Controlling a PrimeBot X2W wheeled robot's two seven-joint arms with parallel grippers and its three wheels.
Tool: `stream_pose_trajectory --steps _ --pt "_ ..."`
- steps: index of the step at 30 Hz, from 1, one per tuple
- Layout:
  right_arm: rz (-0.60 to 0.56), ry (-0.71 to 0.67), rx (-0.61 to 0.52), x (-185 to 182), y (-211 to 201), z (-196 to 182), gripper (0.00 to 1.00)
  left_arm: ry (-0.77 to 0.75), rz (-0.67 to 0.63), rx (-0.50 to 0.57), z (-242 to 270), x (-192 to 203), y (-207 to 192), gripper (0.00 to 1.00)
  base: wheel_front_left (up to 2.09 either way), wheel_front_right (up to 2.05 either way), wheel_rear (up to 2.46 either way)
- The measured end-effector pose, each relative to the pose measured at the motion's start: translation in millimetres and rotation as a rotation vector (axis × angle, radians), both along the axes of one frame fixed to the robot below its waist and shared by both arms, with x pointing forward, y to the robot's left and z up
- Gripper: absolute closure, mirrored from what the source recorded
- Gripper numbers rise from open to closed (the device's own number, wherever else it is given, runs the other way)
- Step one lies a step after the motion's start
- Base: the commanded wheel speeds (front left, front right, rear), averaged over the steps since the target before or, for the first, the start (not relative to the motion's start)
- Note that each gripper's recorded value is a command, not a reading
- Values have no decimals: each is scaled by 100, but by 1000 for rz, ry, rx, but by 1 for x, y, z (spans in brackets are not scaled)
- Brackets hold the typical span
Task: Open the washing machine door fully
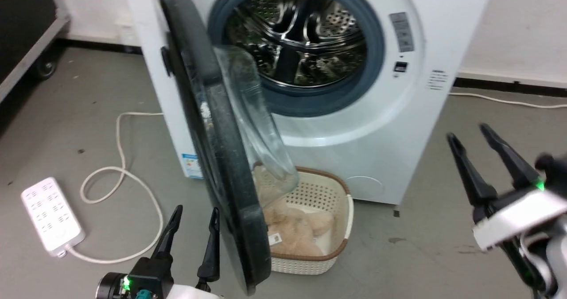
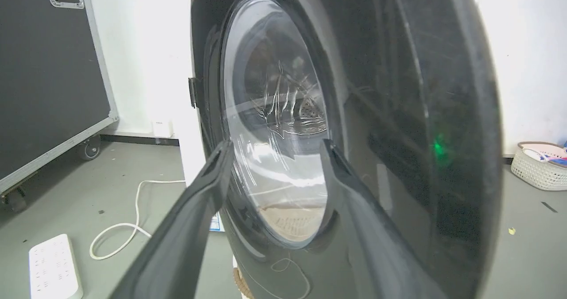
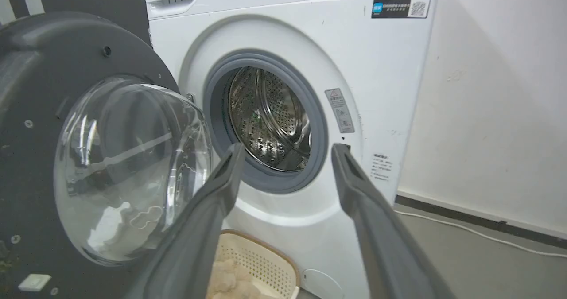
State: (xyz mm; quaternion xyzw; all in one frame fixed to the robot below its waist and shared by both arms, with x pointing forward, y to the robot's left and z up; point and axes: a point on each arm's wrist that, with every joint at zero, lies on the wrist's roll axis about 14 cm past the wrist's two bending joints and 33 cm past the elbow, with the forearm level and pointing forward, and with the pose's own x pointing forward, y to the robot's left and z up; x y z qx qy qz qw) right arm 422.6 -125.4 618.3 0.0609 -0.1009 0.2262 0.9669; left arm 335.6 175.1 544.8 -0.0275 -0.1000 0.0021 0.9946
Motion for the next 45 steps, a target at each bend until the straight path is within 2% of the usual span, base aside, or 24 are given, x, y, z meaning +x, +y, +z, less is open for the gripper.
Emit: stream_pose_trajectory --steps 3,6,10,16,24,25,26,31,35,42,45 --pt "-107 -69 -75 -12 -22 -7 0 -3 -21 0 1 3 -5 0 0 0 0" --pt "-208 -78 -83 -28 -35 -23 0 11 -35 -1 -4 4 -9 0 0 0 0" --pt "-325 -22 -63 -52 -45 -52 0 25 -31 -3 -8 4 -7 0 0 0 0" --pt "-380 63 -72 -74 -54 -86 0 73 -24 -5 -24 0 -3 0 0 0 0" --pt "-387 87 -51 -76 -56 -95 0 96 -6 -6 -31 -3 4 0 0 0 0" --pt "-384 91 -51 -76 -55 -97 0 96 -5 -6 -31 -3 4 13 0 0 0" --pt "-382 94 -52 -76 -55 -98 0 97 -5 -5 -31 -3 4 100 0 0 0" --pt "-373 97 -52 -74 -52 -99 0 55 9 4 -18 -4 9 100 0 0 0" --pt "-369 96 -51 -74 -50 -99 0 -56 85 7 18 -4 29 100 0 0 0" --pt "-358 88 -49 -72 -47 -97 0 -477 153 21 149 -17 43 100 0 0 0" --pt "-353 86 -48 -71 -45 -96 0 -644 139 27 198 -31 35 100 0 0 0"
